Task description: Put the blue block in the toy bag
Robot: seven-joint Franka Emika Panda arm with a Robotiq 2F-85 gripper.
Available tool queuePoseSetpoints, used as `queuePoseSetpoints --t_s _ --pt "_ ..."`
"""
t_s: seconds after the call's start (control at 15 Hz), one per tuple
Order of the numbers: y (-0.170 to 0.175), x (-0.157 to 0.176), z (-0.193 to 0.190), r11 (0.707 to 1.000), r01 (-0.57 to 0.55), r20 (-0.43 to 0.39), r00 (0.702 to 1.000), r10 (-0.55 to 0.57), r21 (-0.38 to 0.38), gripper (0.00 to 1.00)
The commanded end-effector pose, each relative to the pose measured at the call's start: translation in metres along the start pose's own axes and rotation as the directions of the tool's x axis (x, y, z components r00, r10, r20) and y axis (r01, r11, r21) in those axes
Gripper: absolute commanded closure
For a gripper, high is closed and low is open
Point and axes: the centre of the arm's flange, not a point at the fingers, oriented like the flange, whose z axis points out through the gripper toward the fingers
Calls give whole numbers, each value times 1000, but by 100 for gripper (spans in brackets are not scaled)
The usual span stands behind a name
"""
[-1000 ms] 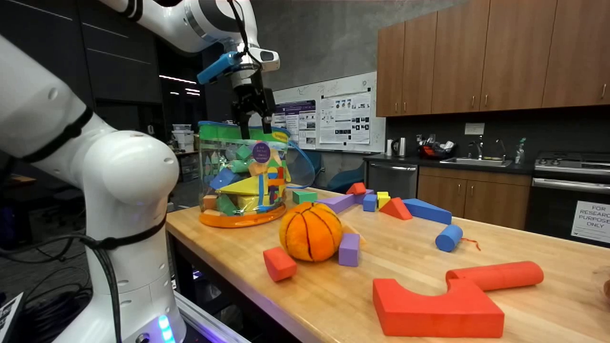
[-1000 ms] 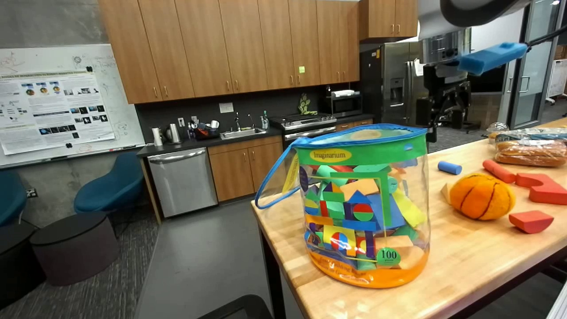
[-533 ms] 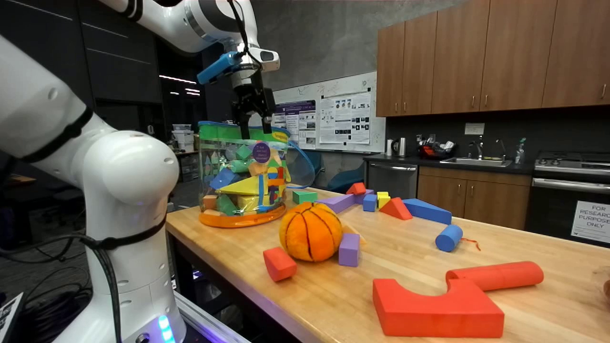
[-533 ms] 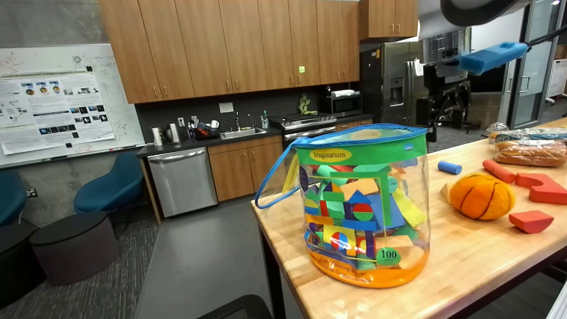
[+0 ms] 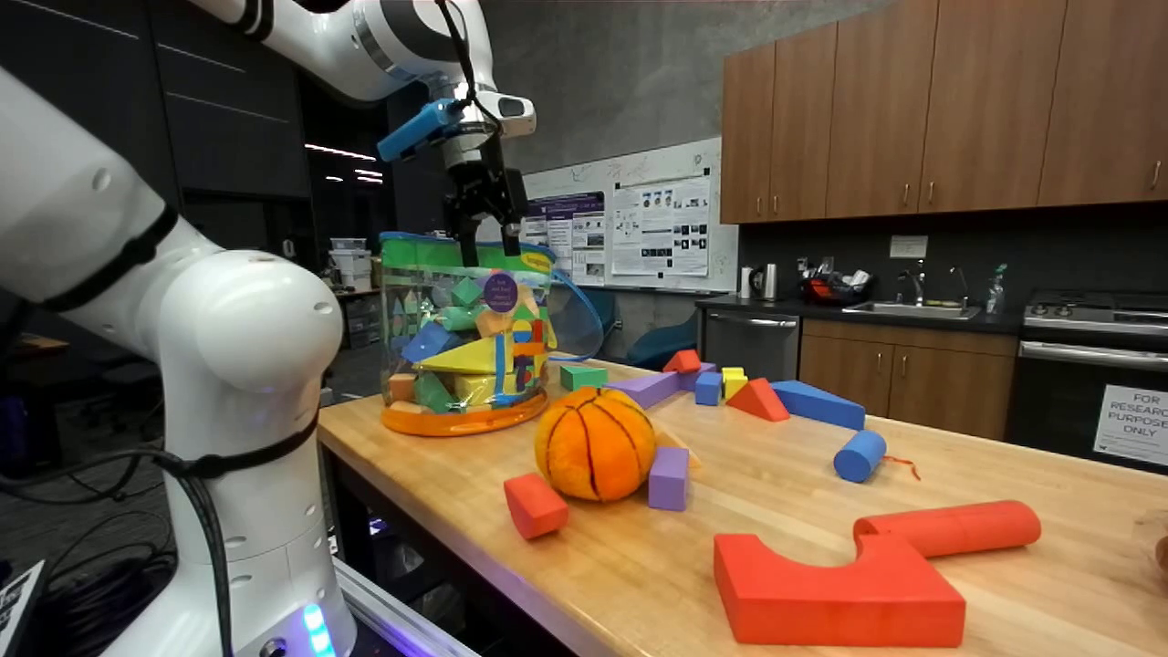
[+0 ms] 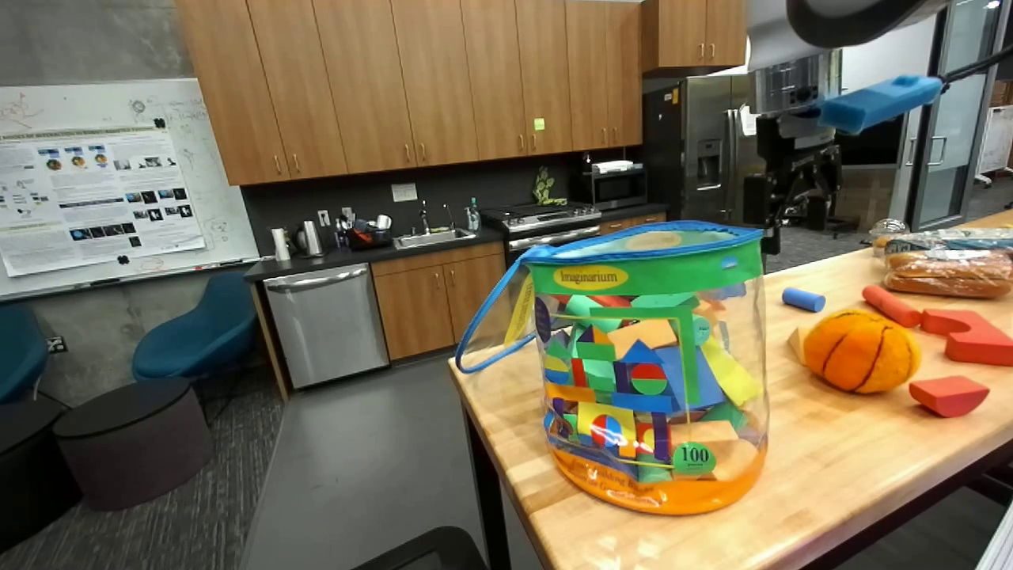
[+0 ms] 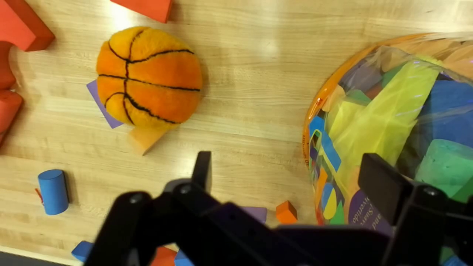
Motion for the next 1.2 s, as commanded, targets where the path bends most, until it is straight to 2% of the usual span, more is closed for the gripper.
queuePoseSetpoints --t_s 0.0,0.2,0.33,0.87,1.13 --pt "2 2 -1 1000 -5 -4 1000 5 0 0" --pt "17 8 -3 1000 -14 -10 1000 14 9 0" --pt "40 14 -5 999 -38 -24 999 38 8 0" --pt "171 37 -13 995 -100 -121 988 99 -5 0" --pt "215 53 -14 993 -110 -181 976 118 51 0"
